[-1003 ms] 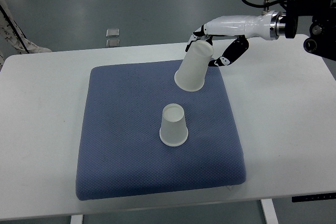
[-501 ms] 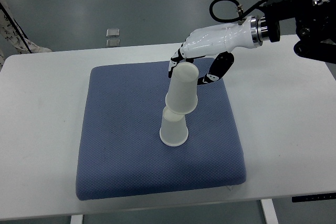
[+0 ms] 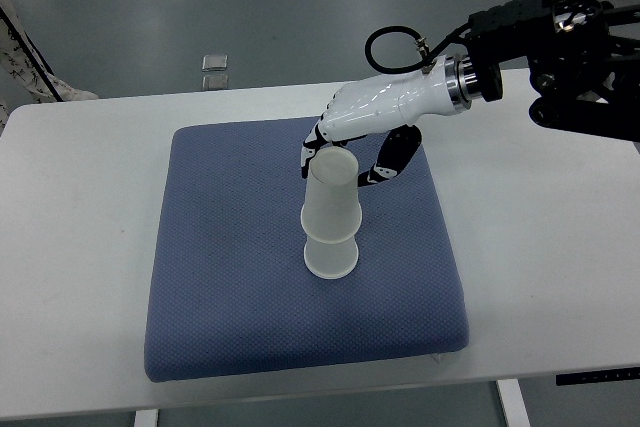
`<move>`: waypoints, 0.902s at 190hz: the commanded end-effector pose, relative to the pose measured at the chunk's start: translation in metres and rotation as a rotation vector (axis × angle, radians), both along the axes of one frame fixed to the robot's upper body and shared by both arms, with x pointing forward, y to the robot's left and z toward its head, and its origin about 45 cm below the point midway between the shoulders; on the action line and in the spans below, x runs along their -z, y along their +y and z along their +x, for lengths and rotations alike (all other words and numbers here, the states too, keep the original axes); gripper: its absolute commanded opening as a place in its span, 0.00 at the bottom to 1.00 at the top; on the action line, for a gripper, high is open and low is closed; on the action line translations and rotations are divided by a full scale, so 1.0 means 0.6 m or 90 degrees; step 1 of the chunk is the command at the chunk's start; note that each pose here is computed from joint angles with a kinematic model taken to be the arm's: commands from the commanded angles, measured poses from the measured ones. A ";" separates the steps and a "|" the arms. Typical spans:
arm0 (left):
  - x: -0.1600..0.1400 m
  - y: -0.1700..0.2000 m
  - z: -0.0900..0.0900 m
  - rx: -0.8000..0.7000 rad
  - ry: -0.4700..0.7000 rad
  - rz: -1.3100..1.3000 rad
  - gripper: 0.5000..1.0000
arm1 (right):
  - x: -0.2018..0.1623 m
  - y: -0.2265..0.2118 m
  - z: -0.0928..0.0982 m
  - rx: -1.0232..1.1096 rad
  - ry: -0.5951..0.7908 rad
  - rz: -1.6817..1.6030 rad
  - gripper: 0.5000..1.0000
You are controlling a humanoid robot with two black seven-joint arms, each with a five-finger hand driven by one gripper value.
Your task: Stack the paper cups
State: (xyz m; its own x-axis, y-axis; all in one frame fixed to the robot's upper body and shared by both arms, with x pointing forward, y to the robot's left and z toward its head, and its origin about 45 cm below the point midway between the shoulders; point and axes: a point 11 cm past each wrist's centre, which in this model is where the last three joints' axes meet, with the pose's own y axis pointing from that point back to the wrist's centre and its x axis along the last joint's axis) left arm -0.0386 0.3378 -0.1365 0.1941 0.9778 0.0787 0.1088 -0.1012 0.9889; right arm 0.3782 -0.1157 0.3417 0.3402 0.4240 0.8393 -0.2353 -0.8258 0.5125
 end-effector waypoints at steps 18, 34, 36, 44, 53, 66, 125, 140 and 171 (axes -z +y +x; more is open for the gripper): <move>0.000 0.000 0.000 0.001 0.000 0.000 1.00 | 0.010 0.009 0.000 -0.004 0.002 -0.001 0.07; 0.000 0.000 0.000 0.000 0.000 0.000 1.00 | 0.016 0.006 0.004 0.003 0.003 -0.002 0.08; 0.000 0.000 0.000 0.001 0.000 -0.001 1.00 | 0.016 0.005 0.005 0.004 0.003 -0.002 0.08; 0.000 0.000 0.000 0.001 0.000 0.000 1.00 | 0.019 0.007 0.004 0.003 0.005 -0.003 0.09; 0.000 0.000 0.000 0.000 0.000 0.000 1.00 | 0.019 0.006 0.005 0.004 0.005 -0.003 0.11; 0.000 0.000 0.000 0.000 0.000 0.000 1.00 | 0.019 0.005 0.006 0.006 0.006 -0.003 0.17; 0.000 0.000 0.002 0.000 -0.002 0.000 1.00 | 0.023 -0.005 0.016 0.033 0.019 0.014 0.85; 0.000 0.000 0.000 0.000 -0.001 0.000 1.00 | 0.020 -0.017 0.032 0.071 0.032 0.040 0.85; 0.000 0.000 0.000 0.001 0.000 0.000 1.00 | 0.025 -0.056 0.094 0.217 0.091 0.170 0.85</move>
State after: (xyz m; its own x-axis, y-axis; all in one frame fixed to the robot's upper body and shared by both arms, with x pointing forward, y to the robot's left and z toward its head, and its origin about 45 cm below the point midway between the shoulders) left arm -0.0383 0.3378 -0.1365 0.1941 0.9778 0.0788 0.1084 -0.1012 0.9889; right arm 0.4105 -0.1350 0.3294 0.4756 0.2341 0.8479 -0.3565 -0.8299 0.4292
